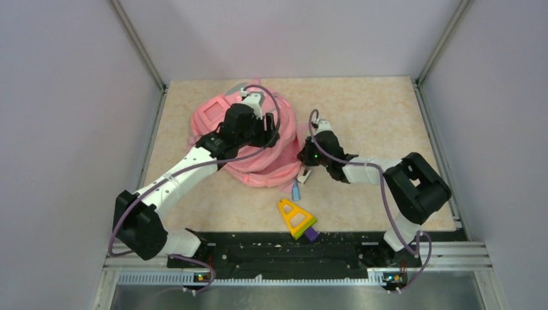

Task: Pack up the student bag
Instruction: Zip the student bag at the center of the board.

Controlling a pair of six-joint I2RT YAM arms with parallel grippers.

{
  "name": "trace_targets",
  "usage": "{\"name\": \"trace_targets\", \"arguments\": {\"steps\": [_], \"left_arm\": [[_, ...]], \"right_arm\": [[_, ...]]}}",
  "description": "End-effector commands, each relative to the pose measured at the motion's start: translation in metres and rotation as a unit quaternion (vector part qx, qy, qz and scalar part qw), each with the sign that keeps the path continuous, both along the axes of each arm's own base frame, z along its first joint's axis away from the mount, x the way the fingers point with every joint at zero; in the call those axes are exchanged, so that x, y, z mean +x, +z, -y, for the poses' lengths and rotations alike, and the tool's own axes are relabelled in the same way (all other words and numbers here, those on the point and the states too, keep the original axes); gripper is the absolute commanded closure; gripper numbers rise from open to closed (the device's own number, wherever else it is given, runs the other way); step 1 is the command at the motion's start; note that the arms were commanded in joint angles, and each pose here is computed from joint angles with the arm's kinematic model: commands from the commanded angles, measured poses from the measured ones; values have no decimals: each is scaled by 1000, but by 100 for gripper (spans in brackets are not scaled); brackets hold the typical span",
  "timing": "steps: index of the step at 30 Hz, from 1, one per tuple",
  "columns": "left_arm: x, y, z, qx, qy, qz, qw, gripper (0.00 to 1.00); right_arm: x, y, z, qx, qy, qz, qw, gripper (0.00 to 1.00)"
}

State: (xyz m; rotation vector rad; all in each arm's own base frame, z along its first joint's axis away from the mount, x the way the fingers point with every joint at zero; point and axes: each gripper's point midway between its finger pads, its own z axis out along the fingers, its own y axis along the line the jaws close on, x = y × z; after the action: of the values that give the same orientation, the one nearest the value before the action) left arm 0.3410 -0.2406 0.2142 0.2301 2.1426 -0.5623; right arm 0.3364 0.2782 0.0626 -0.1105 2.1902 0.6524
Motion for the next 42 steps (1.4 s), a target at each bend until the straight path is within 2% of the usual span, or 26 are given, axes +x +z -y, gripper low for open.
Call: {"name": "trace_targets", "arguments": {"steps": [1,4,8,12,14,17,22,30,35,42], "left_arm": [[2,51,-5,-49,16,60,997,29],[-18,48,-19,-51,25,51,997,20],[-43,29,-44,-64,72,29,995,16],[-62,-3,-73,-80,137,4,987,13],[-68,-12,-81,-102,161,0,982,12],[-68,-24,-82,-143,176,-10,974,12],[-59,-37,-67,-202,173,-28,964,12],[-47,-54,-64,-248,190,-36,949,15],[-44,-68,-60,-250,194,-57,947,16],[-39,-85,-63,-251,211,-67,942,20]], "right_arm": [[67,43,9,22,-25,64,997,100],[96,52,14,25,-22,75,997,100],[129,62,21,30,-12,77,996,99],[129,62,39,1,-21,67,998,63],[120,64,53,-18,-35,68,997,48],[94,73,65,-23,-35,69,997,39],[42,82,63,-12,-11,62,998,37],[-47,85,-11,21,77,58,995,37],[-71,78,-54,19,108,56,992,38],[-73,51,-86,1,120,39,992,43]]}}
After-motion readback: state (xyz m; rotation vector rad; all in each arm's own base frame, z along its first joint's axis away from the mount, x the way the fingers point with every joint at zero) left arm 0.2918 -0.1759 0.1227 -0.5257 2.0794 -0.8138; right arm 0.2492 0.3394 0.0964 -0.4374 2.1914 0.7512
